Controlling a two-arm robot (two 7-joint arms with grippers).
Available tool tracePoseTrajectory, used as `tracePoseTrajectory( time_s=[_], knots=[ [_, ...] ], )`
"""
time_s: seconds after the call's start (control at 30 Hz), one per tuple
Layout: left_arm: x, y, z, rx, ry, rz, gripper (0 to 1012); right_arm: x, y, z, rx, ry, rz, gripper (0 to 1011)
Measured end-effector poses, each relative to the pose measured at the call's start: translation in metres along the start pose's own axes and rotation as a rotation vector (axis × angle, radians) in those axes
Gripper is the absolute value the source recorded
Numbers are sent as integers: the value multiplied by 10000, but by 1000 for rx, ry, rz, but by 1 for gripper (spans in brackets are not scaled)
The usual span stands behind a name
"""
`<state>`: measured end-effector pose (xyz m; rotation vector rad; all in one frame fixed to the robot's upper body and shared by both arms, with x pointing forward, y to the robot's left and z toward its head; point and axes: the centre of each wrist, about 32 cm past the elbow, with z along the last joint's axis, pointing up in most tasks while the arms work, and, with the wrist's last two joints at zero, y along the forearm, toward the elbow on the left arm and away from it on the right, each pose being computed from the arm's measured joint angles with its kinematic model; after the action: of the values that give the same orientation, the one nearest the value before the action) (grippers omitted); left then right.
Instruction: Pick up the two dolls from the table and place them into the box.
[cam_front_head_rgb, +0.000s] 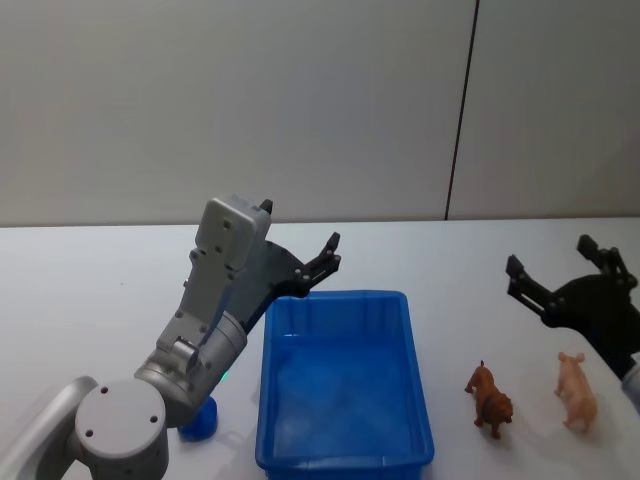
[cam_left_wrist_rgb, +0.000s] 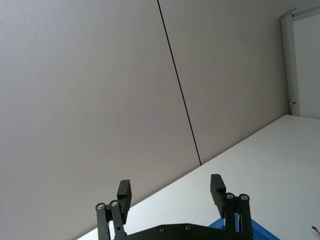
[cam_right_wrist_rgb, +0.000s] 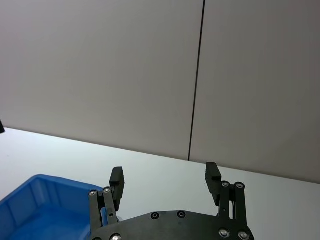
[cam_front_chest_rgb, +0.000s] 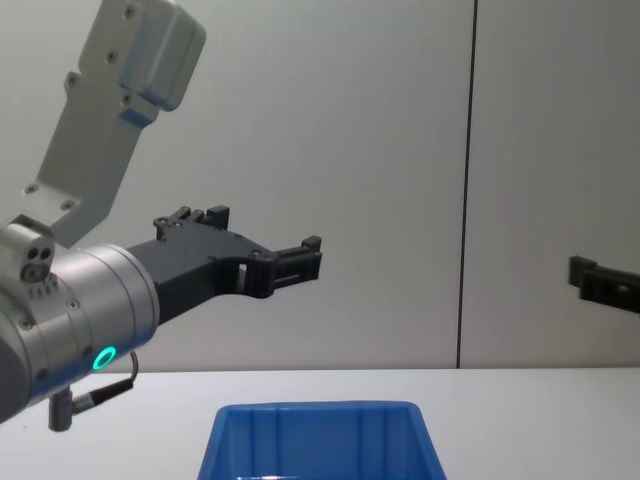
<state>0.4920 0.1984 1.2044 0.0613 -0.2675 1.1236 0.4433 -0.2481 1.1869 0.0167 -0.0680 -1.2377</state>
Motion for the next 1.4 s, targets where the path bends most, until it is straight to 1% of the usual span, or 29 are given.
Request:
tracePoseTrajectory(
  time_s=[0.13, 0.23, 0.3, 0.33, 0.37, 0.47, 0.5, 0.6, 0.8, 0.9, 1.0, 1.1, 1.13, 1.17, 1.23, 1.4],
  knots=[
    [0, 0, 0, 0, 0, 0, 1001, 81, -35, -24, -18, -2, -6, 1001],
    [0, 0, 0, 0, 0, 0, 1001, 162, -73, -56, -52, -3, -12, 1001],
    [0, 0, 0, 0, 0, 0, 1001, 193, -89, -72, -69, -3, -14, 1001],
    [0, 0, 0, 0, 0, 0, 1001, 225, -106, -91, -87, -4, -16, 1001],
    [0, 0, 0, 0, 0, 0, 1001, 225, -106, -91, -87, -4, -16, 1001],
    [0, 0, 0, 0, 0, 0, 1001, 290, -149, -139, -135, -7, -20, 1001],
    [0, 0, 0, 0, 0, 0, 1001, 290, -149, -139, -135, -7, -20, 1001],
    [0, 0, 0, 0, 0, 0, 1001, 345, -192, -195, -188, -9, -23, 1001],
    [0, 0, 0, 0, 0, 0, 1001, 399, -244, -290, -267, -8, -25, 1001],
    [0, 0, 0, 0, 0, 0, 1001, 426, -271, -362, -323, -7, -25, 1001],
    [0, 0, 0, 0, 0, 0, 1001, 438, -288, -424, -362, -6, -26, 1001],
    [0, 0, 0, 0, 0, 0, 1001, 446, -304, -508, -416, -6, -25, 1001],
    [0, 0, 0, 0, 0, 0, 1001, 446, -304, -508, -416, -6, -25, 1001],
    [0, 0, 0, 0, 0, 0, 1001, 447, -309, -546, -438, -5, -25, 1001],
    [0, 0, 0, 0, 0, 0, 1001, 449, -312, -590, -463, -4, -25, 1001],
    [0, 0, 0, 0, 0, 0, 1001, 449, -312, -665, -511, -1, -25, 1001]
  ],
)
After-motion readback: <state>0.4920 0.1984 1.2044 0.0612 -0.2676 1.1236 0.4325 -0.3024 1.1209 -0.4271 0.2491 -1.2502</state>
